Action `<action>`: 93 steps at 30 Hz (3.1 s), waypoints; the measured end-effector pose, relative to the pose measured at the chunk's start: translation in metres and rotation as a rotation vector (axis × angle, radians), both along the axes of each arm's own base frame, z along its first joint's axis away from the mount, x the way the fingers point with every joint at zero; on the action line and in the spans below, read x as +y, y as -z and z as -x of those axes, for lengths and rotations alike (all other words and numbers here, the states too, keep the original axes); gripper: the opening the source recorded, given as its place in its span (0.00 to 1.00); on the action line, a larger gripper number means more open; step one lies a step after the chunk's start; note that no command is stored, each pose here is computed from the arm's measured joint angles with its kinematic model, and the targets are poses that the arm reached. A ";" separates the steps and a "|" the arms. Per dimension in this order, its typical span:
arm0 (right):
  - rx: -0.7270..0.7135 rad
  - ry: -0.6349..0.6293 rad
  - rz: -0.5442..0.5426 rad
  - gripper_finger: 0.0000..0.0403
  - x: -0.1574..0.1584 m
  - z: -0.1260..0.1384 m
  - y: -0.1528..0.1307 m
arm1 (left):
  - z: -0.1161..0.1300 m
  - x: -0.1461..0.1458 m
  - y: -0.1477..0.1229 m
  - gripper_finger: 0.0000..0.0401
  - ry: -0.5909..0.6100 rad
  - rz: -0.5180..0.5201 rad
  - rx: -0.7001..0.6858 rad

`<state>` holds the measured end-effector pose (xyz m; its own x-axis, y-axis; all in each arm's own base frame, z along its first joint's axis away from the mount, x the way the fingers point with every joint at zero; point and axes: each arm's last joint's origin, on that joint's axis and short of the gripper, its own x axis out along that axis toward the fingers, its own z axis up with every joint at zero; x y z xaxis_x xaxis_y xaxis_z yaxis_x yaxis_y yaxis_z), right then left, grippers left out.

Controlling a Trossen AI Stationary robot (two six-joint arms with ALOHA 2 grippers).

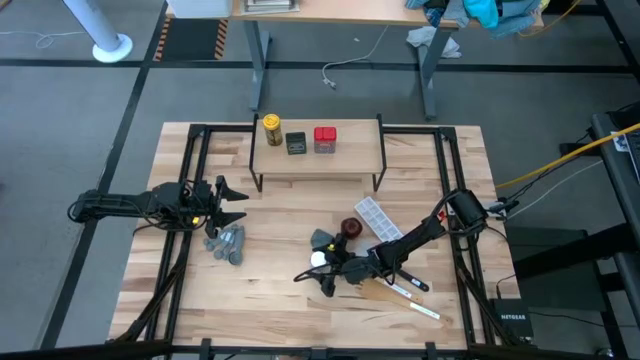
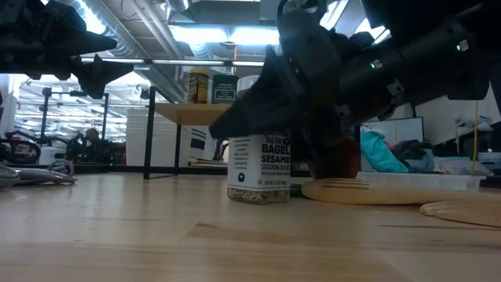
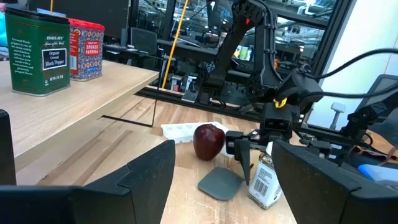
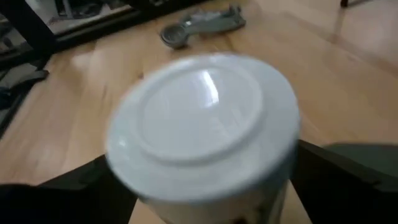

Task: Shelf spices
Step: Remove the white seasoning bottle from the shelf, then remove the red seasoning can from the shelf

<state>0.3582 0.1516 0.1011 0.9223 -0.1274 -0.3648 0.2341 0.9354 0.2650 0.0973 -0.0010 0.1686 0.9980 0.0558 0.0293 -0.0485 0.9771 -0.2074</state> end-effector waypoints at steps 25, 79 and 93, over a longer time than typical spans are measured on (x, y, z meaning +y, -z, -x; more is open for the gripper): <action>-0.003 0.037 0.010 0.76 0.004 -0.024 -0.024 | 0.000 0.000 0.000 0.65 0.000 0.004 0.000; -0.077 -0.051 -0.102 0.83 0.003 -0.028 -0.055 | 0.000 0.000 0.000 0.65 0.000 -0.049 0.003; -0.029 -0.005 0.265 0.83 -0.024 0.015 -0.154 | 0.000 0.000 0.000 0.65 0.001 -0.045 0.003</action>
<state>0.3433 0.1272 0.2552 0.9327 -0.2108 -0.2927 0.2256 0.9741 0.0172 0.0973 -0.0011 0.1685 0.9982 0.0536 0.0285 -0.0483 0.9855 -0.1626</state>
